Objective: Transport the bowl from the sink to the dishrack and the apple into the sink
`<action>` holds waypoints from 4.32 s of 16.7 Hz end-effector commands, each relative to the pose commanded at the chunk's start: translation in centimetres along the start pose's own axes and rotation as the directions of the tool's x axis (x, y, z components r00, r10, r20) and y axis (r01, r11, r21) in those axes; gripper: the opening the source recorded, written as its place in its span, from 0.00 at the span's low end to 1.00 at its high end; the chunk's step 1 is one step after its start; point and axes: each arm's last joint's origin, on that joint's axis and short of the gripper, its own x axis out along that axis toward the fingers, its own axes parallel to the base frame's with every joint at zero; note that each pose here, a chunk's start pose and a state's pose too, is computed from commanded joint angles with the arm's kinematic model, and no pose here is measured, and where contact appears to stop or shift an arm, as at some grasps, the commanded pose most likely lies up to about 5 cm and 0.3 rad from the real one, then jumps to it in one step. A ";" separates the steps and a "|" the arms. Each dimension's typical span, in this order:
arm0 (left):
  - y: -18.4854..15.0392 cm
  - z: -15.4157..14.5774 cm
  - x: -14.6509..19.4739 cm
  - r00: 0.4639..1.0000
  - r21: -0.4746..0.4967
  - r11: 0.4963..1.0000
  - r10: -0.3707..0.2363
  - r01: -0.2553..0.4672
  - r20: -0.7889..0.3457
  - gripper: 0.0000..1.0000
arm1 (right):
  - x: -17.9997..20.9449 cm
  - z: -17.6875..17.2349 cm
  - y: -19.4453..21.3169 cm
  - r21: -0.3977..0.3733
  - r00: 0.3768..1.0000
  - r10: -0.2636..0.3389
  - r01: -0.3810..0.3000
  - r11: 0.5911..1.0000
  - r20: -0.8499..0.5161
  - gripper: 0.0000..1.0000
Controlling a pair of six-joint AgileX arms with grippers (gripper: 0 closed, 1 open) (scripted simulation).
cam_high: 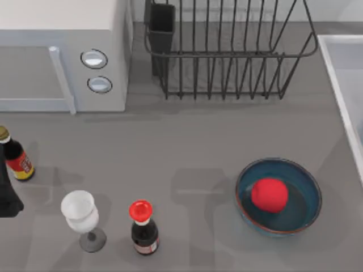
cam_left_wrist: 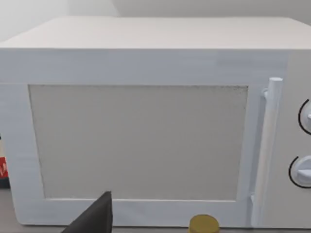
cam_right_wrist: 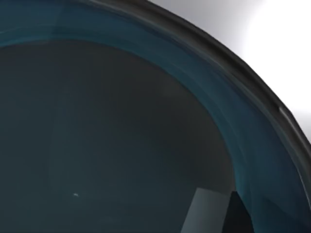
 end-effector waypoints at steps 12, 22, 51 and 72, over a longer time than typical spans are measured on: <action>0.0 0.0 0.0 1.000 0.000 1.000 0.000 0.000 0.000 1.00 | -18.8 -9.3 -4.2 -0.007 1.000 -0.005 0.005 1.000 0.010 0.00; 0.0 0.0 0.0 1.000 0.000 1.000 0.000 0.000 0.000 1.00 | -32.9 -26.3 -0.1 -0.003 1.000 -0.004 0.004 1.000 0.008 0.00; 0.0 0.0 0.0 1.000 0.000 1.000 0.000 0.000 0.000 1.00 | -38.0 -14.5 41.6 0.025 0.171 -0.045 0.117 0.993 0.984 0.00; 0.0 0.0 0.0 1.000 0.000 1.000 0.000 0.000 0.000 1.00 | -21.1 -9.3 45.4 0.004 0.083 -0.002 -0.015 1.000 0.997 0.00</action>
